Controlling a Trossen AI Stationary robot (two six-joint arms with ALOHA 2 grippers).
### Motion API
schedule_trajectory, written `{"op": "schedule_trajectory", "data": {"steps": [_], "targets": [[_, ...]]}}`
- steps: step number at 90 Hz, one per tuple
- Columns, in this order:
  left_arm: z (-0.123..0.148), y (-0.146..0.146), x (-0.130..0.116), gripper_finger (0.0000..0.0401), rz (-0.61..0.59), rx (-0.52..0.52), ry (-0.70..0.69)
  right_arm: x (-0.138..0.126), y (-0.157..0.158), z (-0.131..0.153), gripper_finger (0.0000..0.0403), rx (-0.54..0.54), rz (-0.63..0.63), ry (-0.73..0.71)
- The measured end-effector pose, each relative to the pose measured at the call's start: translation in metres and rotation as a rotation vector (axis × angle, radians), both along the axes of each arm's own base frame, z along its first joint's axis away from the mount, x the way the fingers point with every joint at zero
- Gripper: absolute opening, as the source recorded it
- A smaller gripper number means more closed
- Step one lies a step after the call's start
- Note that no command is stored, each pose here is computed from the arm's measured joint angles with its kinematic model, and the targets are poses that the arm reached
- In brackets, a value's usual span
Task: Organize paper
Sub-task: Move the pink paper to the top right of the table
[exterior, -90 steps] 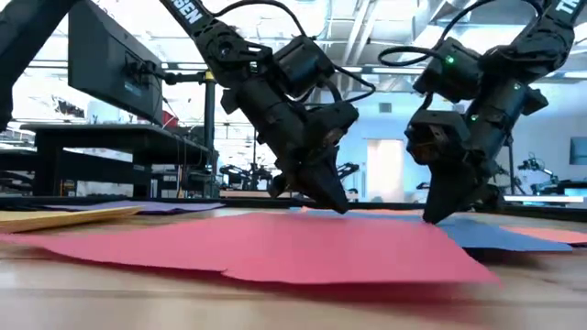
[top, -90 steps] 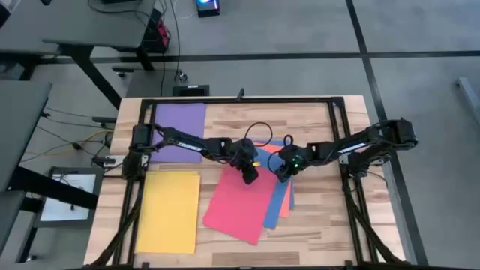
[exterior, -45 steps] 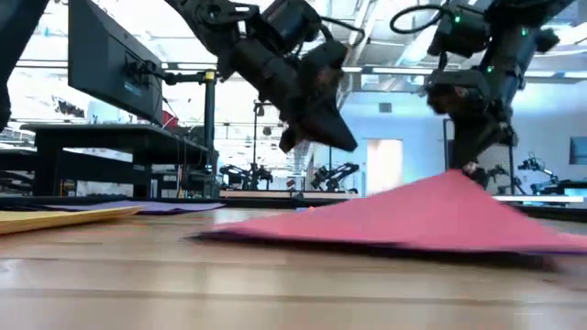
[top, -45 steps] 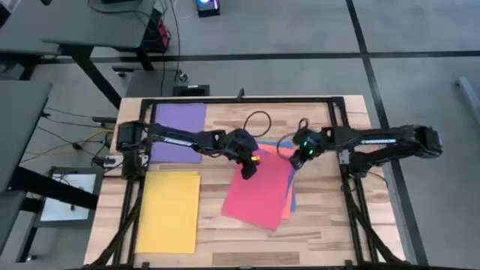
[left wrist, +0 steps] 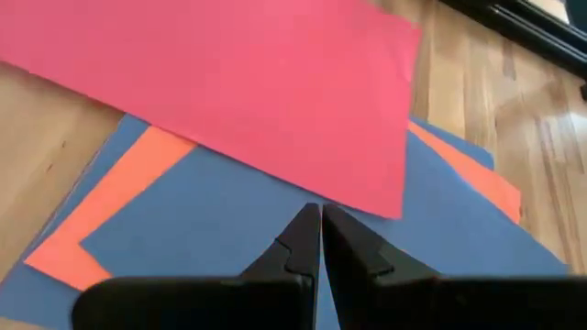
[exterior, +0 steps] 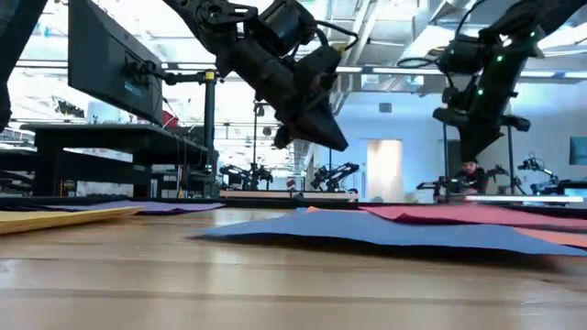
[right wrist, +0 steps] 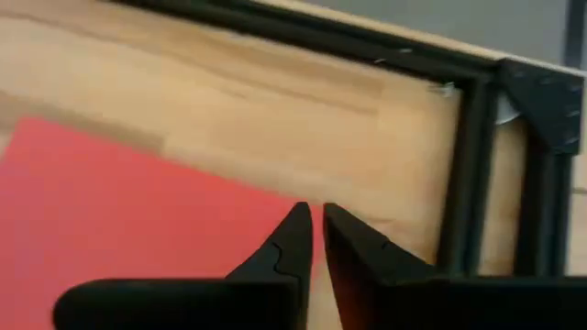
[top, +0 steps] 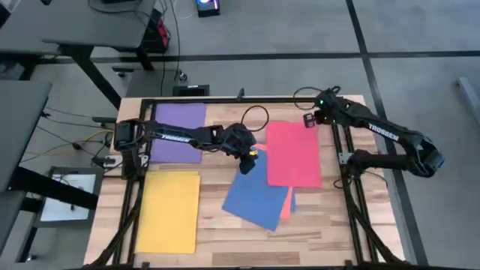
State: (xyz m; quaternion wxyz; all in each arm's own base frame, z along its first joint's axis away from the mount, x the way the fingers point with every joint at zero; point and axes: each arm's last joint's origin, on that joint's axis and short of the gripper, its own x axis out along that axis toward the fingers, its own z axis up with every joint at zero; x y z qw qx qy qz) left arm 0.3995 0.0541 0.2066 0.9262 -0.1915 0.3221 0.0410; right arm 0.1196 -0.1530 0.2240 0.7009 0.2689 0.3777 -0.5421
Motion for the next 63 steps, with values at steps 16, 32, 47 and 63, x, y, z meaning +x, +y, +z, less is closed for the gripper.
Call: {"op": "schedule_trajectory", "data": {"steps": [16, 32, 47, 63], "targets": [[-0.002, 0.000, -0.002, 0.0000, 0.002, -0.006, 0.025, 0.002, -0.002, 0.020, 0.0082, 0.106, 0.046, -0.190], [-0.003, 0.003, -0.003, 0.0000, 0.021, -0.022, 0.034, 0.027, 0.022, 0.005, 0.0091, 0.304, 0.203, -0.347], [-0.028, -0.001, 0.005, 0.0000, 0.036, -0.053, 0.084, 0.043, 0.033, -0.047, 0.0069, 0.404, 0.191, -0.303], [-0.052, -0.010, 0.016, 0.0000, 0.038, -0.093, 0.094, 0.058, 0.036, -0.075, 0.0018, 0.429, 0.219, -0.289]]}}
